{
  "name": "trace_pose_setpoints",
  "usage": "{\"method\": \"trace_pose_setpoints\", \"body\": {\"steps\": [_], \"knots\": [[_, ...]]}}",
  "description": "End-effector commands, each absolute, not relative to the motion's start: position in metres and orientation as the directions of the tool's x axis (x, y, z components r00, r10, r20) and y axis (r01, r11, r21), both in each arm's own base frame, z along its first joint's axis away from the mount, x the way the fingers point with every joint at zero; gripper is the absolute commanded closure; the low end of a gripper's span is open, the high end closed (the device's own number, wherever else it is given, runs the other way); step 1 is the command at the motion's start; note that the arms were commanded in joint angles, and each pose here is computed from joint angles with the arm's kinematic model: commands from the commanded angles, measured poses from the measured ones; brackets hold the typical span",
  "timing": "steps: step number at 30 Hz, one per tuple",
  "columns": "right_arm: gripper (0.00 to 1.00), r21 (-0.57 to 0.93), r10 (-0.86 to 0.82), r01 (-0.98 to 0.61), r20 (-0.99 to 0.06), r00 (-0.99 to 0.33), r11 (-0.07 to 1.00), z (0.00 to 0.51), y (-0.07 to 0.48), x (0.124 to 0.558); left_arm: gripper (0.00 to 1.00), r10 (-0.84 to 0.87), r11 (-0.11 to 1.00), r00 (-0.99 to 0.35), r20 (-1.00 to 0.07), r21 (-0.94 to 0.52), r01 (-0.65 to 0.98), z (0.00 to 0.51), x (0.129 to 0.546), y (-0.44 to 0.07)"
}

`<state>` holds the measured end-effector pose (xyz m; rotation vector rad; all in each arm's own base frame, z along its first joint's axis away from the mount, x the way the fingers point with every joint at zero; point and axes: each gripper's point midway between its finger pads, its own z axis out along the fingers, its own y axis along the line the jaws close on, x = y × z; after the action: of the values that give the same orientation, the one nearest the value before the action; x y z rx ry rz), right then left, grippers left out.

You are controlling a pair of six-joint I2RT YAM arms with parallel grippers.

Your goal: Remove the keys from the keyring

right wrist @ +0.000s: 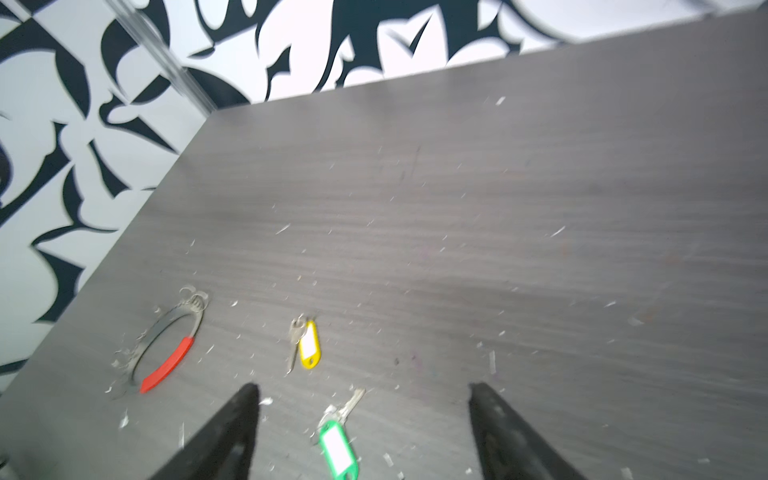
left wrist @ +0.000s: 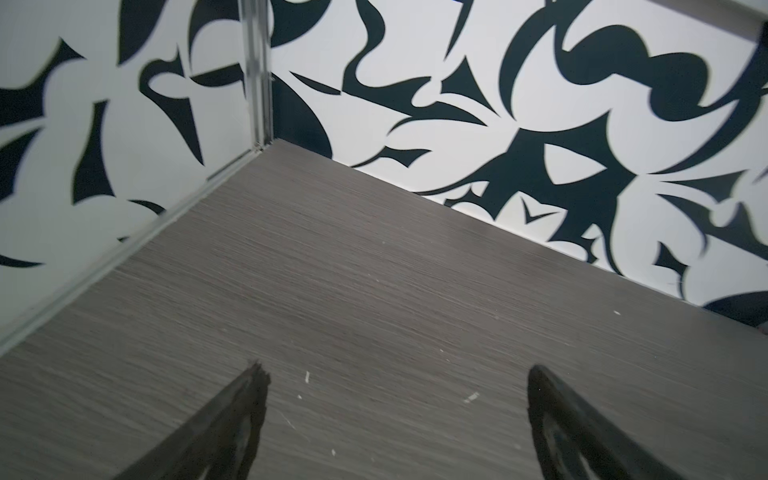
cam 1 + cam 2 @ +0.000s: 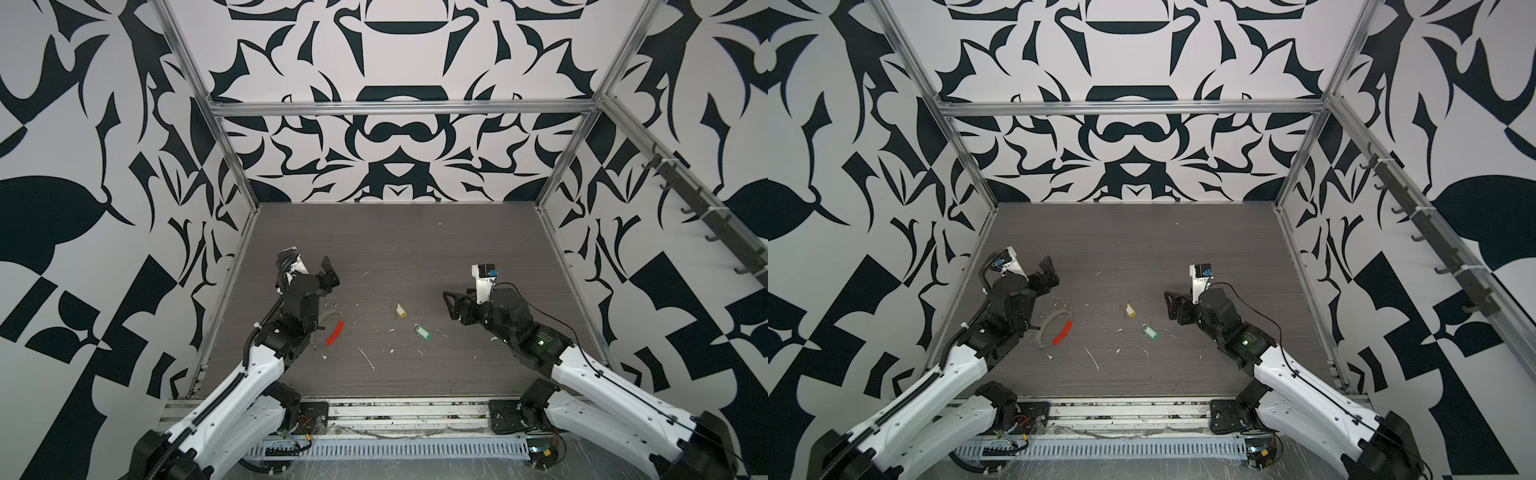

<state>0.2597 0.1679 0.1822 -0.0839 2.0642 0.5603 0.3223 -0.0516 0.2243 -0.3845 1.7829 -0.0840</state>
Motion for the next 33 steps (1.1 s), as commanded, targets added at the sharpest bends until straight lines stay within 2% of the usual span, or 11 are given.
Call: {"method": "trace_pose_setpoints", "body": {"steps": [1, 2, 8, 14, 22, 25, 32, 33], "knots": [[0.06, 0.322, 0.229, -0.143, -0.863, -0.450, 0.936, 0.202, 0.140, 0.273, 0.00, -0.272, 0.923, -0.096, -0.958, -0.231, -0.308, 0.248, 0.349, -0.018], [0.01, 0.314, 0.232, -0.118, -0.863, -0.448, 0.942, 0.202, 0.135, 0.273, 0.00, -0.275, 0.921, -0.117, -0.954, -0.226, -0.317, 0.242, 0.357, -0.009], [0.00, 0.305, 0.240, -0.084, -0.867, -0.438, 0.949, 0.204, 0.128, 0.274, 0.00, -0.248, 0.885, -0.261, -0.933, -0.109, -0.453, 0.194, 0.380, 0.050], [0.00, 0.312, 0.254, -0.076, -0.872, -0.418, 0.947, 0.206, 0.124, 0.273, 0.00, -0.160, 0.867, -0.393, -0.906, 0.061, -0.494, 0.134, 0.375, 0.072], [0.01, 0.288, 0.227, -0.088, -0.880, -0.416, 0.954, 0.204, 0.124, 0.273, 0.01, -0.110, 0.900, -0.269, -0.957, 0.019, -0.435, 0.118, 0.382, 0.066], [0.07, 0.266, 0.217, -0.070, -0.890, -0.401, 0.961, 0.202, 0.119, 0.274, 0.00, -0.104, 0.912, -0.275, -0.956, 0.018, -0.410, 0.108, 0.384, 0.063], [0.06, 0.255, 0.209, -0.086, -0.910, -0.357, 0.963, 0.203, 0.117, 0.274, 0.00, -0.138, 0.942, -0.309, -0.941, -0.028, -0.334, 0.092, 0.384, 0.056], [0.06, 0.249, 0.203, -0.088, -0.912, -0.358, 0.964, 0.203, 0.116, 0.273, 0.01, -0.127, 0.941, -0.256, -0.958, -0.034, -0.338, 0.096, 0.384, 0.058]]}}
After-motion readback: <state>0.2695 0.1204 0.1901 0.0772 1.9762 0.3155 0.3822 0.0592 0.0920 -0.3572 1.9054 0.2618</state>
